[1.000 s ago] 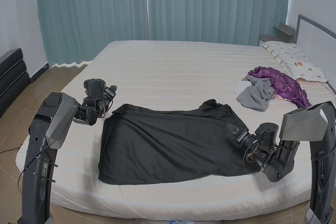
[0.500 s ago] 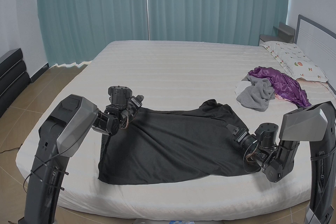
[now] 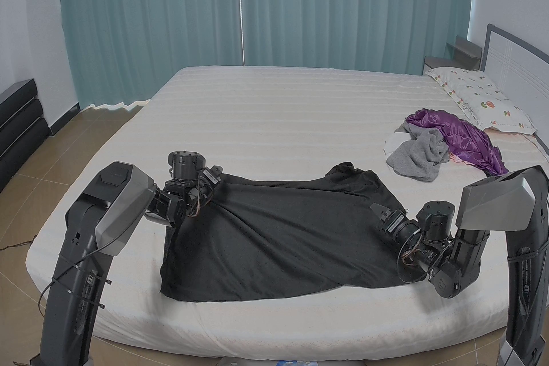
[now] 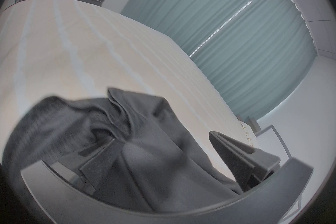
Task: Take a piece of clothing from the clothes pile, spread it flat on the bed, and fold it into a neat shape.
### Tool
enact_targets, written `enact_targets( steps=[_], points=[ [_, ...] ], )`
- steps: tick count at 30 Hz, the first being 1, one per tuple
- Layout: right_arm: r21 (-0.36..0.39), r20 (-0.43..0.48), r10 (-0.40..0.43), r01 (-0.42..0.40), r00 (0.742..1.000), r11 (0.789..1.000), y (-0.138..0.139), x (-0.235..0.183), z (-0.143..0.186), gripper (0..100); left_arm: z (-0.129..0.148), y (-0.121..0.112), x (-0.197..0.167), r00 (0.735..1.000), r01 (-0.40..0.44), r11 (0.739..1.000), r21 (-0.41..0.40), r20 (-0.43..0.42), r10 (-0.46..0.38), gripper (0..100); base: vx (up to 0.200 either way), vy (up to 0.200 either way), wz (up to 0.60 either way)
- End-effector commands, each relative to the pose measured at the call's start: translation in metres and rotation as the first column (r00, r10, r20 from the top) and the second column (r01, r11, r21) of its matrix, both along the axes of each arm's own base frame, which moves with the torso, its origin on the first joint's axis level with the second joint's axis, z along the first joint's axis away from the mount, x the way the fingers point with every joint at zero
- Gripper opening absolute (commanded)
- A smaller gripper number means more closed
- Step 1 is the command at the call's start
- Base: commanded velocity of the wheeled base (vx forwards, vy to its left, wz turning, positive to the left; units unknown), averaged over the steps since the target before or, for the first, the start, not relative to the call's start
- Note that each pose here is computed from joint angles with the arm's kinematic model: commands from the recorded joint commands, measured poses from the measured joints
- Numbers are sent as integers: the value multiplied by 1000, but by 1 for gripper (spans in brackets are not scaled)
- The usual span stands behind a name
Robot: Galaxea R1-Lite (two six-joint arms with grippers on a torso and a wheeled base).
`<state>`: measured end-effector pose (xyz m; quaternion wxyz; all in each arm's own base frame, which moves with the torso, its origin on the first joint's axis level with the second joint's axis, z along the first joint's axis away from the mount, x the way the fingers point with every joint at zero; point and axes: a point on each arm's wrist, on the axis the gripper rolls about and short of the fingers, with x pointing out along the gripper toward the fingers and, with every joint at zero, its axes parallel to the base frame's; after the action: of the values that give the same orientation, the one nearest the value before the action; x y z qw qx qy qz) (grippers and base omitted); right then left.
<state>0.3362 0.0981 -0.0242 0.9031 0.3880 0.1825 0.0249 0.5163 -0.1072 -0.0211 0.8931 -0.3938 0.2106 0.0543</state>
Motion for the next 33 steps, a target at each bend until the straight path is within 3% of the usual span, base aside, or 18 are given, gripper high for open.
enact_targets(
  steps=[1,7,14,22,28,33],
  points=[
    [0,2,0,0,1000,1000,0,0,0,100,-1,39,11,997,-71,997,7,14,71,100,0,0,0],
    [-1,-1,0,0,1000,1000,0,0,0,100,8,80,18,988,-147,989,11,45,146,100,0,0,0],
    [0,1,0,0,1000,1000,0,0,0,100,16,102,19,982,-179,983,45,63,176,100,0,0,0],
    [1,5,-1,1,1000,1000,0,0,1,100,54,104,6,980,-184,982,32,86,181,100,0,0,0],
    [4,17,-10,10,1000,1000,-2,1,6,100,75,99,-23,987,-150,988,24,53,149,100,0,0,0],
    [6,29,-14,14,999,1000,-4,1,11,100,80,89,-74,995,-91,995,-28,38,92,100,0,0,0]
  ],
)
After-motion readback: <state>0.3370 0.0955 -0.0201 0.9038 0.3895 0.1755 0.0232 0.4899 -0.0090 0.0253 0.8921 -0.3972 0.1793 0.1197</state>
